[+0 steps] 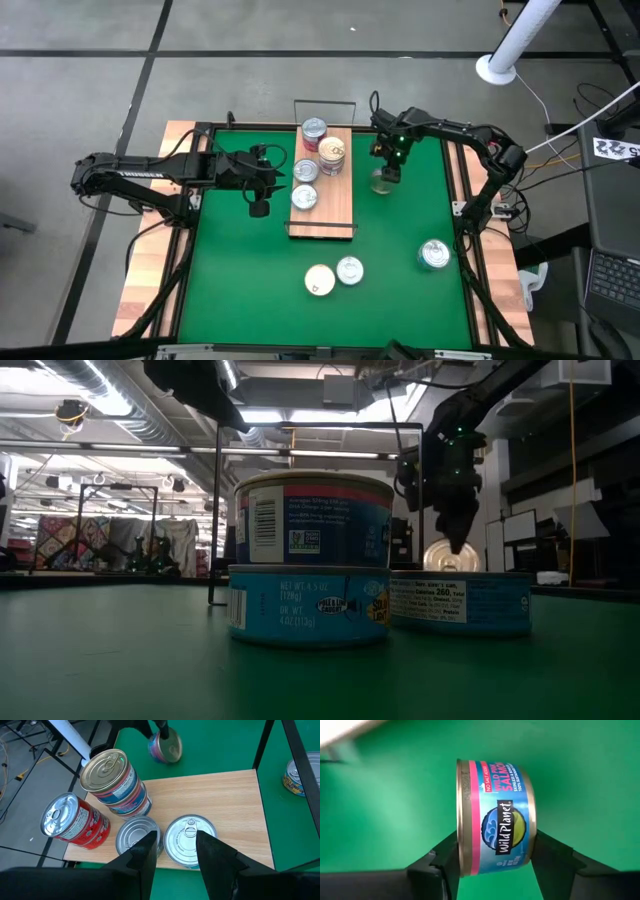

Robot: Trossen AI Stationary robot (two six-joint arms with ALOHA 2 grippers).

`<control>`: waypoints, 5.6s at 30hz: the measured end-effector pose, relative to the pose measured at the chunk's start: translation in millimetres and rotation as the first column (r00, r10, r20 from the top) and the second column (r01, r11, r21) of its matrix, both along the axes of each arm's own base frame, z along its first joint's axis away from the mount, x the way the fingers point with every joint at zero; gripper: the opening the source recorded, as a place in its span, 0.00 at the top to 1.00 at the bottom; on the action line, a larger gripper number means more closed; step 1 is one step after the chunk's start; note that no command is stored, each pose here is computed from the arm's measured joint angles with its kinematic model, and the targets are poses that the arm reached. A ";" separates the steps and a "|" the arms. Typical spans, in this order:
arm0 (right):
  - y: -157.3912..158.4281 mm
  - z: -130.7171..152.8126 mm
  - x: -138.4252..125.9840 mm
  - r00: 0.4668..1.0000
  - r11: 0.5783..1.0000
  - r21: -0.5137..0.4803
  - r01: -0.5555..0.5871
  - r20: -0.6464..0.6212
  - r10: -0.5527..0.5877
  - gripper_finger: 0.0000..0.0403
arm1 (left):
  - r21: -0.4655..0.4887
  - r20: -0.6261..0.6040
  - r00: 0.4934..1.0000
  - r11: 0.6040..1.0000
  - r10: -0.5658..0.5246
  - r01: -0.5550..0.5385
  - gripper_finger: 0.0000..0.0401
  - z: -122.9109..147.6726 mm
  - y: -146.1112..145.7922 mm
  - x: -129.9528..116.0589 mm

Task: Stack canned seafood by type on shelf
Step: Put the dark blue tuna can on the shelf, then stack the dark blue tuna can on top of the dark blue tuna can on the shelf

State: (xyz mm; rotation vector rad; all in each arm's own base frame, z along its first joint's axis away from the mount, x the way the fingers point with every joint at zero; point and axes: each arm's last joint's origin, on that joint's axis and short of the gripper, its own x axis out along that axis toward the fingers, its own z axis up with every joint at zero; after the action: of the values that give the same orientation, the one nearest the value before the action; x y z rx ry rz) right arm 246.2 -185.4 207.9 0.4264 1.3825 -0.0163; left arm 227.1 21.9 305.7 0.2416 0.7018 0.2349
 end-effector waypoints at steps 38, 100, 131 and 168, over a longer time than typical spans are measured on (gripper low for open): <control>31.9 14.9 61.3 0.903 0.922 0.379 0.079 0.366 -0.228 0.52 | 0.001 -0.001 1.000 1.000 0.000 0.000 0.67 -0.2 0.1 0.0; 45.1 3.5 71.6 0.927 0.953 0.155 0.262 0.234 -0.293 0.29 | 0.000 -0.003 1.000 1.000 0.000 0.000 0.67 -0.6 0.1 -0.1; 67.1 70.5 23.7 0.939 0.970 -0.086 0.229 0.283 -0.197 0.29 | 0.013 0.302 0.932 0.979 -0.200 0.206 0.67 24.0 -45.3 16.5; 340.8 80.4 -10.0 0.595 0.915 -0.286 -0.284 0.696 0.403 0.29 | 0.057 0.224 0.834 0.861 -0.504 0.505 0.67 -111.6 -232.8 88.1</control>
State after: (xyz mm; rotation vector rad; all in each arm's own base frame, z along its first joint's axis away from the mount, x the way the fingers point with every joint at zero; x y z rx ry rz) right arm 236.1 155.4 288.2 0.0000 0.6025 0.3498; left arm 315.2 -211.0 194.2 0.3809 0.3844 -0.2460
